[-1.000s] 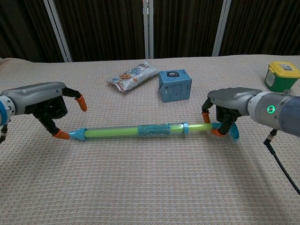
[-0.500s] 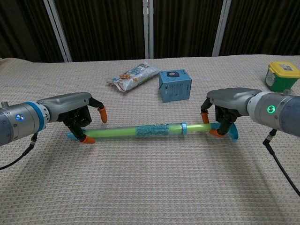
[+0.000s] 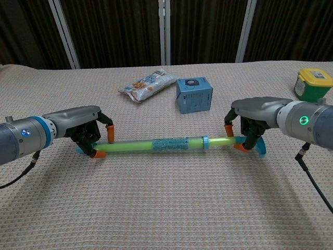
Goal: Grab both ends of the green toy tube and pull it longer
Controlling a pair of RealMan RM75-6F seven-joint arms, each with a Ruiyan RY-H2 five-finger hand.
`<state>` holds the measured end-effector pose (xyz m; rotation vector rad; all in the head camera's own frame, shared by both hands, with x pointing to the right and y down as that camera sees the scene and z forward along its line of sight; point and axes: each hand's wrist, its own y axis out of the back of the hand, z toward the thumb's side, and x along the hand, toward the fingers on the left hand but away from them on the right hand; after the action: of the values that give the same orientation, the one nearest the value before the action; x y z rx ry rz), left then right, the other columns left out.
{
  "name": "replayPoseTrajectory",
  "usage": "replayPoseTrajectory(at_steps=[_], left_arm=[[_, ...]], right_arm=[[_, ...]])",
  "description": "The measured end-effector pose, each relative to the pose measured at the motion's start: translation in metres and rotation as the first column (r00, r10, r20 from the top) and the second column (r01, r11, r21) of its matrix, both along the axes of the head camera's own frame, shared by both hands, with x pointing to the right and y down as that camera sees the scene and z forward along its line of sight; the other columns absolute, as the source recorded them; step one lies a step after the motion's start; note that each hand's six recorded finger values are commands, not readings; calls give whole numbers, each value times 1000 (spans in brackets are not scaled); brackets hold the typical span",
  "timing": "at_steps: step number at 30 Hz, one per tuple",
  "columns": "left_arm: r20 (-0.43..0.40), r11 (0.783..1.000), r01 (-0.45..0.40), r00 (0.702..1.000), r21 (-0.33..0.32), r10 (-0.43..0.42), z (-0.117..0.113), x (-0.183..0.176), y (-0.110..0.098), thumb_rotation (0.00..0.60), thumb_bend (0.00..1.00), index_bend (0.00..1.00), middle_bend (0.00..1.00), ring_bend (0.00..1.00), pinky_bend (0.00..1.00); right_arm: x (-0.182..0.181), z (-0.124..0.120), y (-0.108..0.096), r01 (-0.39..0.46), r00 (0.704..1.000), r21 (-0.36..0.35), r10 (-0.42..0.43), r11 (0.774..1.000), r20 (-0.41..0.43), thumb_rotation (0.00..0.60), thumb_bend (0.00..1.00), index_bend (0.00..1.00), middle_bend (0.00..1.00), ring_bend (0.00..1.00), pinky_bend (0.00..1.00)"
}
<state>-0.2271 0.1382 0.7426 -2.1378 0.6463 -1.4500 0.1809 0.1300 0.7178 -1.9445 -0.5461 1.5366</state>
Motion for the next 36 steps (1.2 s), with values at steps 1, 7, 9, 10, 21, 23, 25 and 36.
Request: replayPoseTrajectory(at_steps=[1,7,9,10,21,23,25,36], left_arm=[[1,1000,0,1000,-1,0,1,0,0,600,336,575,904,872,1000],[4,1000,4,1000,1,-4,1,-1,-1,600,384,678,904,872,1000],[8,1000,4,1000,7,-4,0,-3,-2,600,392,688,904,872,1000],[10,1000,5,1000,8,-5,0,-4,-3,600,392,695,904,872,1000],[42,999,28,999,47,-30,-11,-27,-15,600,414,731,904,872,1000],[51,998,34,998,51,-37,-14,-35,-17,600,414,733,904,872,1000],[59,998,42,997,54,-45,-16,-41,-19,600,414,736,905,872,1000],[96,995,78,992,64,-84,-25,-74,-24,600,416,739,904,872,1000]], right_arm=[[0,0,0,0,1000,0,0,1000,0,600,475,675,1000,1000,1000],[2,-2,-1,-1,1000,5,1,1000,0,600,478,677,1000,1000,1000],[3,-3,-2,1,1000,10,-1,1000,-1,600,483,681,1000,1000,1000],[3,-4,-3,2,1000,14,-2,1000,-1,600,485,682,1000,1000,1000],[26,-18,-16,-2,1000,79,3,997,-16,600,501,688,1000,1000,1000],[34,-23,-19,-9,1000,90,11,996,-18,600,501,689,1000,1000,1000],[40,-27,-21,-15,1000,98,17,995,-20,600,501,690,1000,1000,1000],[71,-46,-29,-50,998,140,55,989,-36,600,503,692,1000,1000,1000]])
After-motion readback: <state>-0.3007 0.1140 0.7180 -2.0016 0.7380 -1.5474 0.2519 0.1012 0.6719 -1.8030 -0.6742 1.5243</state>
